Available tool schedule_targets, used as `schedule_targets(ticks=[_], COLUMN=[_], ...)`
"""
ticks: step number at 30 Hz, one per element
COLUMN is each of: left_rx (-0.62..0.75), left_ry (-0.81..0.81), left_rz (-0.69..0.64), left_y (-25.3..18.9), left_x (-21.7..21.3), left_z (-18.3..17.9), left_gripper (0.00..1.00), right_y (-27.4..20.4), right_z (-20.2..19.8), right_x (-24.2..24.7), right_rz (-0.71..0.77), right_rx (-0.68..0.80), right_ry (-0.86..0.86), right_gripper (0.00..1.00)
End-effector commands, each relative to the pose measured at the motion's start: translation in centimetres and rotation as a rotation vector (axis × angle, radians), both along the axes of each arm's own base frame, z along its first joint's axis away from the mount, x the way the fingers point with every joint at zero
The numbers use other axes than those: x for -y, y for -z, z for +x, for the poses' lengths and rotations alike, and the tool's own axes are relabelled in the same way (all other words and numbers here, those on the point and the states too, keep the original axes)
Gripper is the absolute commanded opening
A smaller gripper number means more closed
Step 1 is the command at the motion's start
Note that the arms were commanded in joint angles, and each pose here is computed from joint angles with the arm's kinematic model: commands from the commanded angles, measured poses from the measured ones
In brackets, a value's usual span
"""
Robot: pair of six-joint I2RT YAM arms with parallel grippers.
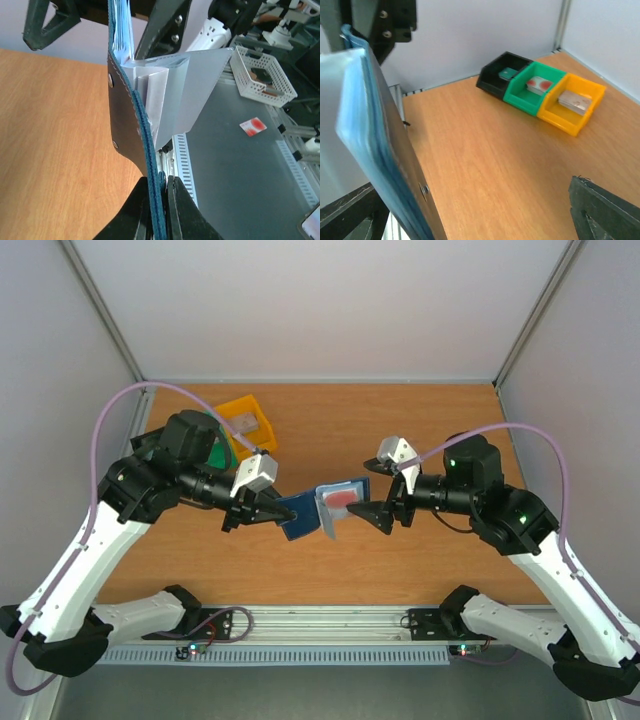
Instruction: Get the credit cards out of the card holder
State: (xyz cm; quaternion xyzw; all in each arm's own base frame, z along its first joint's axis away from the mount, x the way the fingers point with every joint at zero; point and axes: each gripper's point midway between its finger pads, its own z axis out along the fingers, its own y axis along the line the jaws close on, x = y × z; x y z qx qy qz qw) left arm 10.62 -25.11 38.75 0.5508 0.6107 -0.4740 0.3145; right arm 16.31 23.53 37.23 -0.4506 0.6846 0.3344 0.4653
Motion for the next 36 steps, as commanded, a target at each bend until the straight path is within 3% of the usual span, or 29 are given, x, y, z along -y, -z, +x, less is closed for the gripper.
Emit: schedule_targets(ticks=[1, 4, 9, 10, 13, 18, 22, 23, 24, 26, 27, 29, 32, 34, 36], left_rx=[0.114, 0.124, 0.075, 0.068, 0.057, 0.066, 0.087, 0.095, 0.088, 0.084, 0.09, 0.113, 0.148, 0.13, 0.097], left_ry=[0.096, 0.09, 0.016, -0.024, -0.162, -0.087, -0.176, -0.218, -0.271, -0.38, -0.426, -0.496, -0.503, -0.468, -0.422], left_rz=[-0.026, -0.053, -0.054, -0.041, 0.002, -0.074, -0.035, -0.02, -0.003, 0.035, 0.054, 0.084, 0.094, 0.08, 0.054], left_y=[0.1, -0.2, 0.2, 0.5, 1.9, 1.2, 2.1, 2.5, 3.0, 4.0, 4.5, 5.4, 5.9, 5.9, 5.8], left_x=[-0.6, -0.3, 0.3, 0.3, 0.1, -0.2, -0.3, -0.4, -0.5, -0.9, -1.1, -1.7, -2.0, -1.8, -1.4], left_z=[-1.6, -1.2, 0.1, 0.7, 3.0, 1.3, 2.9, 3.7, 4.7, 6.6, 7.5, 8.7, 8.8, 8.0, 7.0], left_gripper=[0.0, 0.0, 0.0, 0.0, 0.0, 0.0, 0.01, 0.04, 0.29, 0.65, 0.73, 0.76, 0.76, 0.76, 0.74], right_y=[-1.2, -0.8, -0.8, -0.9, -0.5, 0.2, -0.3, -0.2, 0.1, 1.2, 2.2, 5.2, 9.2, 10.3, 11.3], right_z=[-1.8, -1.9, -2.7, -2.7, -2.1, -2.7, -2.7, -2.1, -1.3, 1.6, 3.5, 8.5, 12.5, 13.3, 13.8], right_x=[-1.1, -2.4, -3.5, -3.5, -3.1, -3.1, -3.0, -2.9, -2.7, -1.8, -0.9, 3.4, 11.4, 13.4, 12.7], right_rz=[0.026, 0.037, 0.06, 0.071, 0.08, 0.08, 0.102, 0.096, 0.086, 0.033, -0.011, -0.169, -0.577, -0.784, -0.856], right_rx=[-0.034, -0.122, -0.202, -0.199, -0.183, -0.225, -0.218, -0.22, -0.235, -0.245, -0.259, -0.279, -0.239, -0.218, -0.228], right_ry=[-0.128, -0.188, -0.276, -0.273, -0.213, -0.239, -0.226, -0.187, -0.132, 0.051, 0.184, 0.579, 1.074, 1.196, 1.196], right_gripper=[0.94, 0.71, 0.04, 0.02, 0.01, 0.01, 0.01, 0.01, 0.01, 0.01, 0.01, 0.01, 0.01, 0.01, 0.01])
